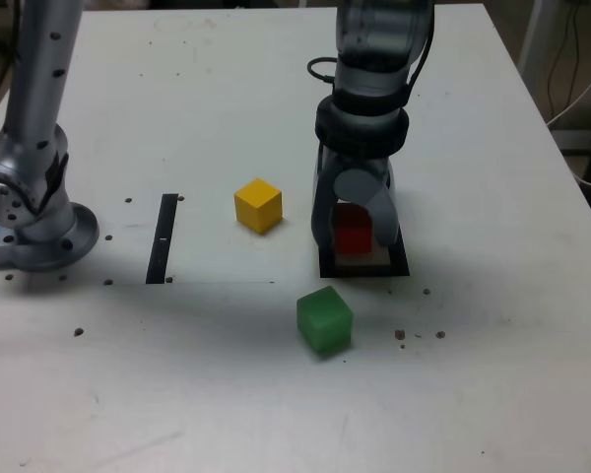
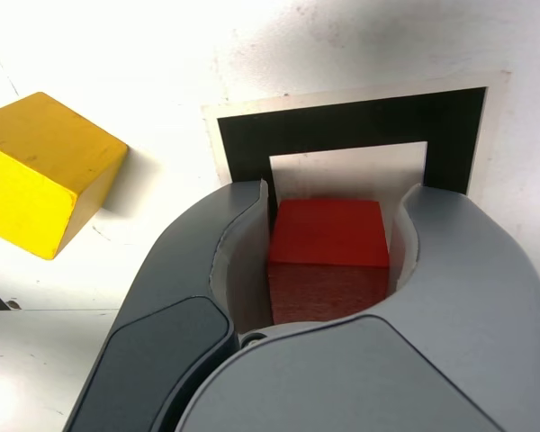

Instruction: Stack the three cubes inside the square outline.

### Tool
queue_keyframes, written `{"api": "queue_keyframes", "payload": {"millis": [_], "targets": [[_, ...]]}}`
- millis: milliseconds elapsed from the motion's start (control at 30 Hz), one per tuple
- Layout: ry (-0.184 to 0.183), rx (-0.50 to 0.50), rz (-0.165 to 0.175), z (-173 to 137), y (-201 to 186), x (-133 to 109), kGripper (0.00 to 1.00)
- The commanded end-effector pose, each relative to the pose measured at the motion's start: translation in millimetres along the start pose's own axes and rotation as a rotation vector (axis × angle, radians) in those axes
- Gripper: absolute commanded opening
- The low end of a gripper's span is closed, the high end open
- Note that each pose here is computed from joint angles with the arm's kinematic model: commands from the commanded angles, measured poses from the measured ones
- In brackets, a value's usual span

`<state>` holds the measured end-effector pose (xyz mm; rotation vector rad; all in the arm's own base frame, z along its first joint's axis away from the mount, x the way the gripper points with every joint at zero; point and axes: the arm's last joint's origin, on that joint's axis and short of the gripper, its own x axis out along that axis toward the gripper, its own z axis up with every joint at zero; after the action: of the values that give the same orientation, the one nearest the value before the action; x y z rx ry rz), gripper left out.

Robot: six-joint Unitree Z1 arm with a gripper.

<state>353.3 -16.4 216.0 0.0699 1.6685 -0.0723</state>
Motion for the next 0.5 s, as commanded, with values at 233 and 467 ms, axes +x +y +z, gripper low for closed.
{"api": "queue_keyframes", "payload": {"millis": [233, 467], "targets": [[-0.008, 0.004, 0.019, 0, 1, -1, 0.96], [-0.029, 0.005, 0.023, -6, 1, -13, 0.99]]}}
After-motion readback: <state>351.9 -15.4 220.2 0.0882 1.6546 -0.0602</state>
